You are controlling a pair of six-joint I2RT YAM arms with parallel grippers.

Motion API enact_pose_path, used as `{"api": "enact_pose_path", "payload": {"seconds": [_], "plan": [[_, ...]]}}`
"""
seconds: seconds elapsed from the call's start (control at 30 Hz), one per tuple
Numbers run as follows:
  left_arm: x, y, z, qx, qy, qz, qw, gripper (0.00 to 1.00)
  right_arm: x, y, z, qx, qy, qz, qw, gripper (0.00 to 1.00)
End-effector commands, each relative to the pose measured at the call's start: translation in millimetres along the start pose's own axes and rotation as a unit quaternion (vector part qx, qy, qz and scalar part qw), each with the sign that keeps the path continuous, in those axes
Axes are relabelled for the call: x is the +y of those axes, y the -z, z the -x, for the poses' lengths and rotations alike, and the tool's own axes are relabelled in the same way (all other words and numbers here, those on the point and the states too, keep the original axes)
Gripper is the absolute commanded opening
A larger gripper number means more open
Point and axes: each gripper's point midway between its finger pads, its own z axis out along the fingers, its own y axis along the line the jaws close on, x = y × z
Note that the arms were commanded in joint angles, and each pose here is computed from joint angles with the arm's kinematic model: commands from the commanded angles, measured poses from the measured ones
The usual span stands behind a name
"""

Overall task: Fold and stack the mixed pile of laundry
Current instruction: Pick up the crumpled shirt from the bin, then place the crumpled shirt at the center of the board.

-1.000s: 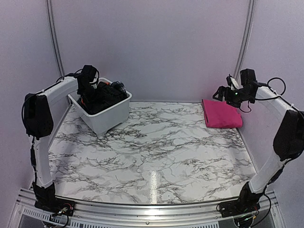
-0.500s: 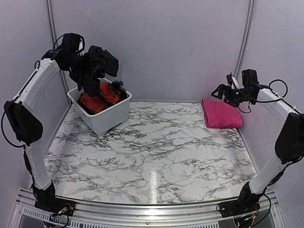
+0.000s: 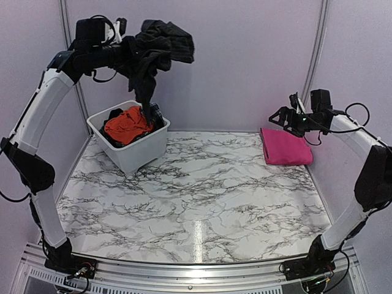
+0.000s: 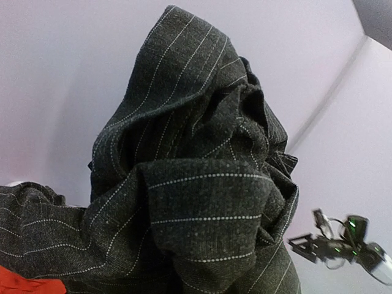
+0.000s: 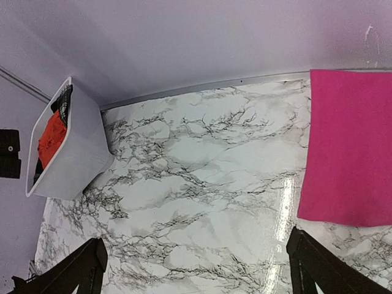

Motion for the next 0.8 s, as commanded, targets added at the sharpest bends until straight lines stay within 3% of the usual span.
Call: {"api": "enact_pose_path", "payload": {"seconds": [0.0, 0.13, 0.17, 0.23, 0.27, 0.3, 0.33, 0.37, 0.47, 0.6, 0.77], "plan": [[-121, 18, -20, 0.012, -0.026, -0.174, 0.984, 0.00, 21, 11, 13, -0.024, 0.006, 0.032, 0.999, 0.99], [-179, 29, -77, 0.084, -0.045, -0.268, 0.959, 0.00, 22, 13, 9, -0.019, 0.007, 0.034, 0.999, 0.99], [-176, 28, -90, 0.105, -0.045, -0.275, 0.955, 0.02, 22, 13, 6, -0.017, 0.006, 0.034, 0.999, 0.99], [-129, 14, -120, 0.144, -0.033, -0.222, 0.964, 0.13, 23, 14, 0, -0.012, 0.005, 0.037, 0.999, 0.99], [-92, 3, -132, 0.153, -0.015, -0.168, 0.974, 0.33, 24, 15, -4, -0.009, 0.002, 0.040, 0.999, 0.99], [-44, -9, -157, 0.177, 0.001, -0.099, 0.979, 0.65, 24, 15, -9, -0.006, -0.001, 0.042, 0.999, 0.99], [-3, -13, -170, 0.193, 0.009, -0.037, 0.980, 0.88, 26, 16, -13, -0.002, -0.001, 0.046, 0.999, 0.99], [38, -12, -186, 0.216, 0.017, 0.025, 0.976, 0.98, 26, 16, -17, 0.000, 0.000, 0.047, 0.999, 0.99], [90, 9, -197, 0.215, 0.000, 0.112, 0.970, 0.99, 43, 13, -38, 0.027, 0.019, 0.061, 0.998, 0.99], [81, 32, -203, 0.222, -0.052, 0.093, 0.969, 0.99, 63, 3, -76, 0.072, 0.035, 0.082, 0.993, 0.99], [52, 47, -257, 0.275, -0.124, 0.051, 0.952, 0.99, 74, -12, -116, 0.118, 0.037, 0.099, 0.987, 0.98]]}}
